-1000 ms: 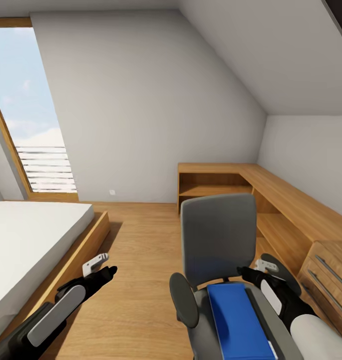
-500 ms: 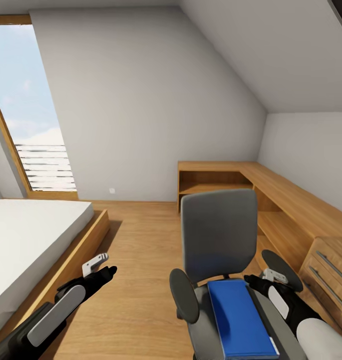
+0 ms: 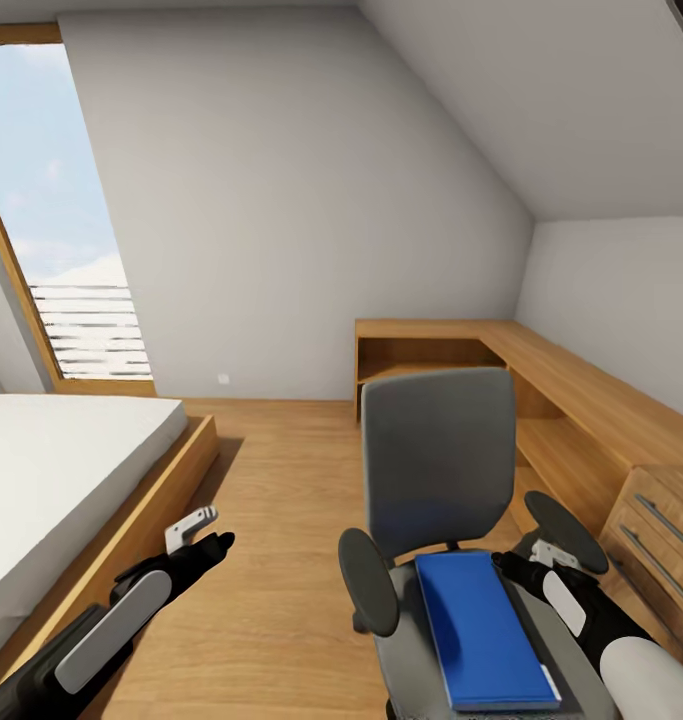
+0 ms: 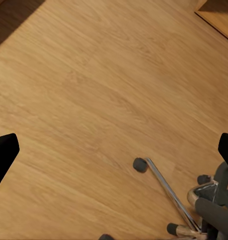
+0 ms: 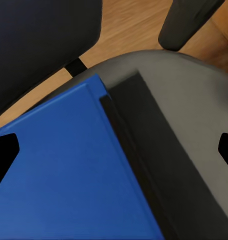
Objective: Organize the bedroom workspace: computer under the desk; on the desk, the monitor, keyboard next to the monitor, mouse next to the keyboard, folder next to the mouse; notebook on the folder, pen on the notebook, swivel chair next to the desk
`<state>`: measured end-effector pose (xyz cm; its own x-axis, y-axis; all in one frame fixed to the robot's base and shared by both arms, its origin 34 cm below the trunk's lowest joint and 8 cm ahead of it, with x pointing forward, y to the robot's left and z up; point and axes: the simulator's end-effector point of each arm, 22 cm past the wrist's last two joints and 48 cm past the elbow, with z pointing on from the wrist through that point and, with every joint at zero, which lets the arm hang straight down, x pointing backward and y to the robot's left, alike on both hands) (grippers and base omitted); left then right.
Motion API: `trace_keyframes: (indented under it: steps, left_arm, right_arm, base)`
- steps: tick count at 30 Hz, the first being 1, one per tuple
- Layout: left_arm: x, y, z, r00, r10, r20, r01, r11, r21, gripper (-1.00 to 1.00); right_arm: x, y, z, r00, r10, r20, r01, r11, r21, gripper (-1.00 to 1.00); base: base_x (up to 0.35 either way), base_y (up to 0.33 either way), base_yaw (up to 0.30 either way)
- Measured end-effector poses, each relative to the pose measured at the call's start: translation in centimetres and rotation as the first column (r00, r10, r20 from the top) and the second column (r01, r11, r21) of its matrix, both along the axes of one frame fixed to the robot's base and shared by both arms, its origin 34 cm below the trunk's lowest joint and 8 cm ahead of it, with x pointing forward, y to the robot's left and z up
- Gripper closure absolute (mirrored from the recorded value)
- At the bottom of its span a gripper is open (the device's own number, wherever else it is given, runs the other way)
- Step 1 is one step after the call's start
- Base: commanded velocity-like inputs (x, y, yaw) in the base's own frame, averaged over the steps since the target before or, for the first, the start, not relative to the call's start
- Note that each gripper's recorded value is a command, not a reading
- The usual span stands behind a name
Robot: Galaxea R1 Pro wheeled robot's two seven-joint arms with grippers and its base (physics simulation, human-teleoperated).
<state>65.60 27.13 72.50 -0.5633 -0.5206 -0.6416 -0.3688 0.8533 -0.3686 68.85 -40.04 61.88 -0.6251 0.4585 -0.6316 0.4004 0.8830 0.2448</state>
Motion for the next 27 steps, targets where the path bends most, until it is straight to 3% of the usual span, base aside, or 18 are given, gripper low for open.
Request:
trace_keyframes:
  steps: [27]
  left_arm:
    - [-0.8,-0.4,-5.4,1.000,-0.006,-0.002,0.006,1.000,-0.002,-1.00]
  right_arm:
    - [-0.1,0.7,-4.8,1.000,0.014,0.022,-0.014,1.000,-0.008,-1.00]
  base:
    - [0.000,0.000,0.000]
